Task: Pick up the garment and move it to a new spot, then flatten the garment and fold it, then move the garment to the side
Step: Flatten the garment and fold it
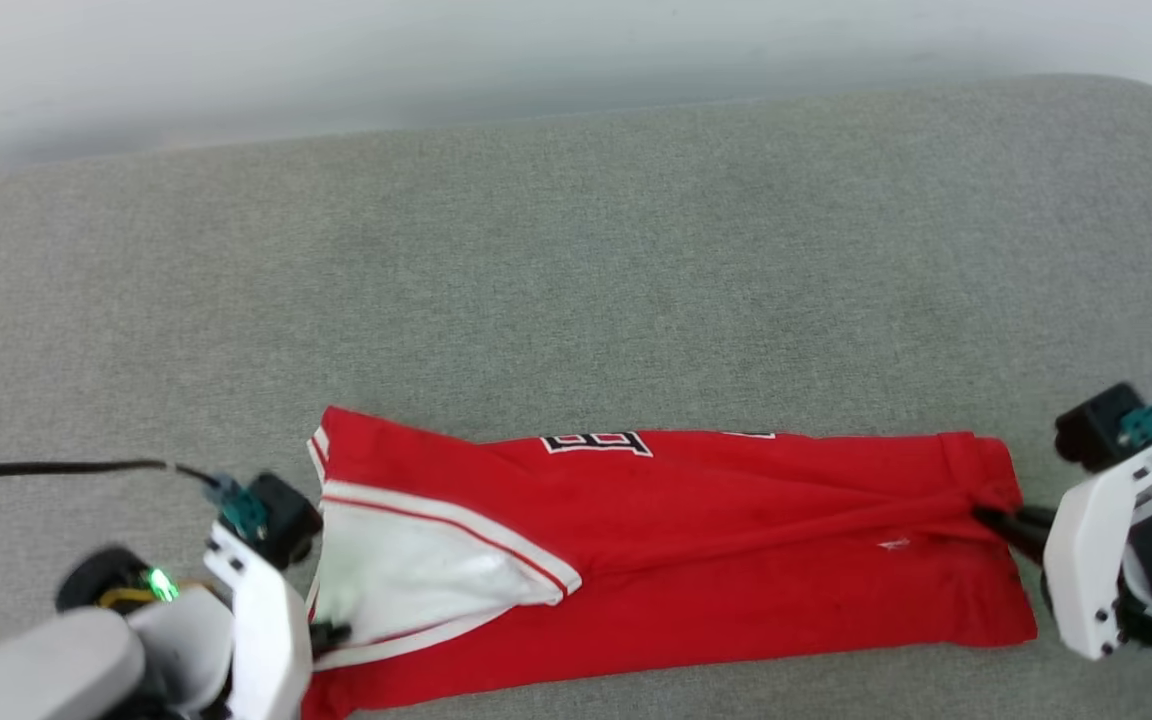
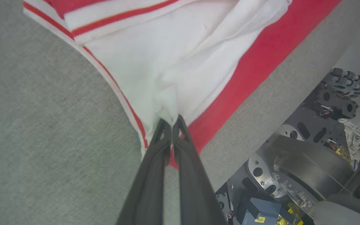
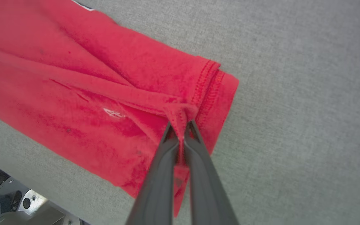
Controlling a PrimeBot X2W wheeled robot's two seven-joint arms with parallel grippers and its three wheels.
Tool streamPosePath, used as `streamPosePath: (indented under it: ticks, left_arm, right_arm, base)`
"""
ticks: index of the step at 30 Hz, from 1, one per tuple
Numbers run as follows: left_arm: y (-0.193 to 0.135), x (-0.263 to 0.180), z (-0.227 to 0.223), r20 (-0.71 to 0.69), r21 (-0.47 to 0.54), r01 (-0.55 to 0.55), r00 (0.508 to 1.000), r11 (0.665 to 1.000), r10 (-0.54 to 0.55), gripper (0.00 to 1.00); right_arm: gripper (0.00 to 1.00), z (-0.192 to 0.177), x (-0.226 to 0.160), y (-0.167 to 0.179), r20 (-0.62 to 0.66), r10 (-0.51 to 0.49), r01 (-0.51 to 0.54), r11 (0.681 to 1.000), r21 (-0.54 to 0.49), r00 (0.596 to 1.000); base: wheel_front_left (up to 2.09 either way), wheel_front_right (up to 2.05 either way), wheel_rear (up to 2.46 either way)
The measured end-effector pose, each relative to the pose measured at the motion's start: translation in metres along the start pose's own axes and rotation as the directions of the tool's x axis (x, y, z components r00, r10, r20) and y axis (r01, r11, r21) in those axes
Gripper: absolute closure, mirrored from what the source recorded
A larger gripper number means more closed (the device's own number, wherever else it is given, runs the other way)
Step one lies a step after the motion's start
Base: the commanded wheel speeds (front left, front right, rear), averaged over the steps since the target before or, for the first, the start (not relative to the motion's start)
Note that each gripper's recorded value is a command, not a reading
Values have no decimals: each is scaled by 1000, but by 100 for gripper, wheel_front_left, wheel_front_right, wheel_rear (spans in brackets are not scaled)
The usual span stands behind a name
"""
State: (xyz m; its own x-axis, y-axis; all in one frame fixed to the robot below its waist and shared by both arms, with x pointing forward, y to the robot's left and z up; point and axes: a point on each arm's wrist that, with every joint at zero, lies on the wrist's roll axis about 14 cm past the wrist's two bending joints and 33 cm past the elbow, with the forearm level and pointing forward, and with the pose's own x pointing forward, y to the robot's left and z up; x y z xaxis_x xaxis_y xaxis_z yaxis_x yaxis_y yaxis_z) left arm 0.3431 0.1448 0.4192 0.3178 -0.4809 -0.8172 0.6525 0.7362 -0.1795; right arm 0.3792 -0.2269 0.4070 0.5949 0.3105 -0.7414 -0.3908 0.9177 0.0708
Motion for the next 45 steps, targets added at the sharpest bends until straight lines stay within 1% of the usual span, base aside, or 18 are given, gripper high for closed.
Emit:
streamPosePath:
  ticks: [2,5,6,7,8,12,16,18,22,23,24,27,29,33,36,38,41,45]
  left_arm:
    - [-5,9,-12,-16,-43,18,1000,999,-19,100]
    - [-5,19,-24,-33,-72,19,999,997,-21,100]
    - [-4,20,-24,-27,-76,15,999,997,-17,100]
    - [-4,21,-23,-14,-80,15,1000,997,-16,62]
    - [-2,21,-19,15,-81,9,1000,997,-8,0]
    - [9,11,-1,122,-43,-42,991,998,47,0]
    - [17,-7,34,297,-13,-109,949,994,108,0]
    - [23,-17,54,401,-2,-159,904,987,147,0]
    - [39,-40,88,594,-37,-279,766,960,246,0]
    - [39,-40,88,594,-37,-279,766,960,246,0]
    - [46,-49,98,664,-66,-338,688,939,294,0]
    - [56,-55,99,703,-117,-408,610,905,366,0]
    - [60,-57,98,711,-155,-435,574,887,406,0]
    - [69,-62,98,717,-244,-486,493,839,494,0]
    - [72,-72,104,738,-294,-522,408,801,537,0]
    - [74,-75,100,735,-327,-541,371,775,568,0]
    - [71,-77,93,731,-367,-548,331,752,597,0]
    - [76,-85,85,718,-422,-576,259,700,646,0]
  right_arm:
    - [100,-13,4,3,-28,4,-4,1000,19,1000]
    - [100,-30,11,10,-68,11,-9,1000,21,998]
    - [83,-31,11,10,-68,7,-6,1000,17,998]
    - [0,-29,12,9,-52,5,-4,1000,23,999]
    - [0,-25,12,9,-33,5,-4,999,32,999]
    - [0,-1,2,5,70,-12,11,1000,13,997]
    - [0,37,-16,-2,214,-30,29,1000,7,976]
    - [0,53,-26,-8,273,-45,44,999,8,961]
    - [0,80,-43,-31,380,-106,84,994,73,919]
    - [0,80,-43,-31,380,-106,84,994,73,919]
    - [0,81,-46,-42,395,-139,97,987,125,908]
    - [0,70,-43,-50,387,-169,87,971,221,906]
    - [0,59,-41,-56,367,-190,92,959,268,911]
    - [0,32,-31,-60,297,-208,89,925,369,932]
    - [0,12,-20,-53,239,-189,73,902,425,952]
    - [0,0,-12,-46,200,-167,59,888,456,966]
    - [0,-13,-1,-32,165,-128,26,859,512,978]
    - [0,-28,12,-12,115,-64,-10,834,551,991]
  base:
    - [0,0,0]
    - [0,0,0]
    - [0,0,0]
    - [0,0,0]
    - [0,0,0]
    - [0,0,0]
    - [0,0,0]
    - [0,0,0]
    - [0,0,0]
    - [0,0,0]
    - [0,0,0]
    - [0,0,0]
    - [0,0,0]
    - [0,0,0]
    - [0,0,0]
    - [0,0,0]
    - [0,0,0]
    - [0,0,0]
